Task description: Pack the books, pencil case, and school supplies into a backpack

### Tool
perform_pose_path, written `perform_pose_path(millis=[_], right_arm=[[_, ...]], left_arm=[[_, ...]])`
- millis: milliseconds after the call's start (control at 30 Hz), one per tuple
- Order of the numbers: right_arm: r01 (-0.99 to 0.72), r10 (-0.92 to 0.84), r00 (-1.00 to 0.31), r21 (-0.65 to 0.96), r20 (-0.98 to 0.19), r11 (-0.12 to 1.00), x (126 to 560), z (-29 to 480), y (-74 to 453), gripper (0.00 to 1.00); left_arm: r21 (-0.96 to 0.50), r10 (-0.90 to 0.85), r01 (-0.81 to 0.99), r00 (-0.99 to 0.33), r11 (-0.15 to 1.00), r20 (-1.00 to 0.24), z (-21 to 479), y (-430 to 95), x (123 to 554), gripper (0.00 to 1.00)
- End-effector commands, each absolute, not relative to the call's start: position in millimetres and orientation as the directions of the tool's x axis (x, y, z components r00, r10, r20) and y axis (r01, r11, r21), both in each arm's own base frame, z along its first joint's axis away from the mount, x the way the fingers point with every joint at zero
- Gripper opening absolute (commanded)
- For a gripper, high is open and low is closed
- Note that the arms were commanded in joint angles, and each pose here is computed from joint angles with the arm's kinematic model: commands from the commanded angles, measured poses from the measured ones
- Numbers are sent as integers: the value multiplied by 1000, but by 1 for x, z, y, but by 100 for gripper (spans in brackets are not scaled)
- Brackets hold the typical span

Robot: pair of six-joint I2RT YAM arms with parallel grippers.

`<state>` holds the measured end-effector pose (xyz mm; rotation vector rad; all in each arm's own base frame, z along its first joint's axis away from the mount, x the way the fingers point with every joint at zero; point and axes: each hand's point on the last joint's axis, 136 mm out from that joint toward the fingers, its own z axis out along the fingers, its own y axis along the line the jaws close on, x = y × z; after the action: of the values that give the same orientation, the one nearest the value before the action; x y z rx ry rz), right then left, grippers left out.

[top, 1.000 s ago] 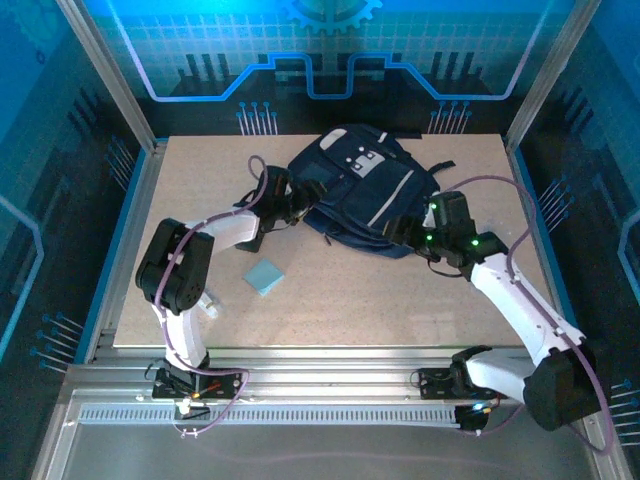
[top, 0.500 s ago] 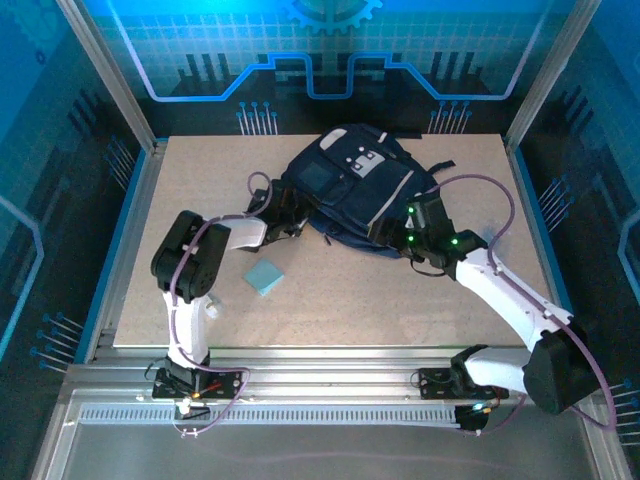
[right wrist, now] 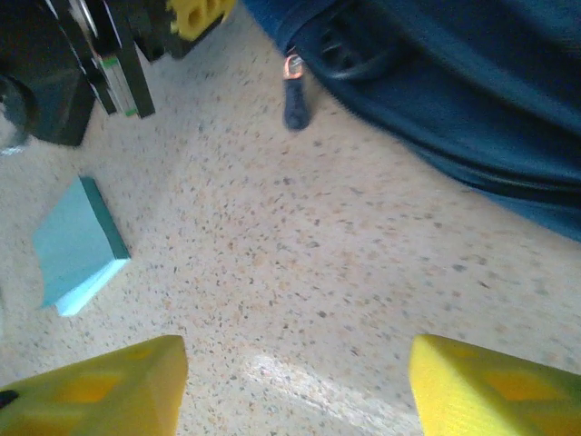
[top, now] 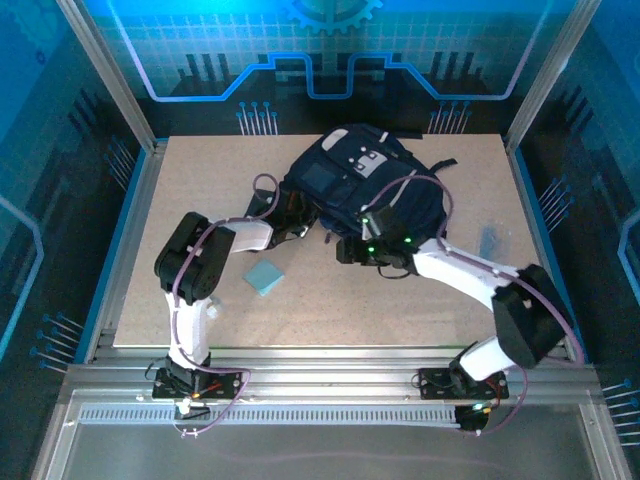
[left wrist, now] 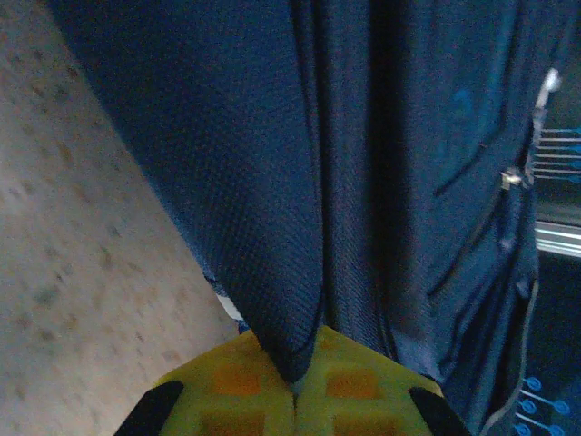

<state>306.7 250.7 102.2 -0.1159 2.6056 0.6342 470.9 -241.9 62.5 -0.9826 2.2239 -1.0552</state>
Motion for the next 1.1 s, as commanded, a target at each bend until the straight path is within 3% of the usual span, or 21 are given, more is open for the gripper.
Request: perform_pose_path(millis=[0, 133, 300, 533, 600, 833, 1000, 1067], right_arm=[[-272, -42, -853, 374, -520, 887, 325, 112, 274, 62], [-186, -6, -855, 295, -519, 937, 343, 98, 272, 56], [-13, 81, -816, 157, -573, 987, 360, 87, 260, 58], [117, 87, -772, -6, -630, 993, 369, 75, 250, 52], [155, 111, -763, -13, -637, 988, 371, 69, 247, 45], [290, 194, -680, -16, -707, 957, 379, 70, 229, 37], [208, 242, -637, 139, -732, 968, 381, 78, 247, 38], [200, 265, -629, 177, -731, 964, 381, 77, 247, 34]], left_arm=[[-862, -759, -316, -641, 397, -115, 115, -265, 460, 0], [-883, -768, -309, -635, 353, -85, 128, -269, 455, 0], [-895, -771, -312, -635, 318, -52, 133, -273, 449, 0], [-907, -773, -302, -633, 292, -38, 143, -275, 445, 0], [-911, -779, -304, -626, 277, -28, 145, -275, 443, 0], [-915, -796, -325, -606, 238, 8, 148, -274, 433, 0], [-915, -805, -335, -593, 226, 19, 150, -272, 431, 0], [-916, -803, -334, -595, 224, 20, 150, -273, 432, 0]])
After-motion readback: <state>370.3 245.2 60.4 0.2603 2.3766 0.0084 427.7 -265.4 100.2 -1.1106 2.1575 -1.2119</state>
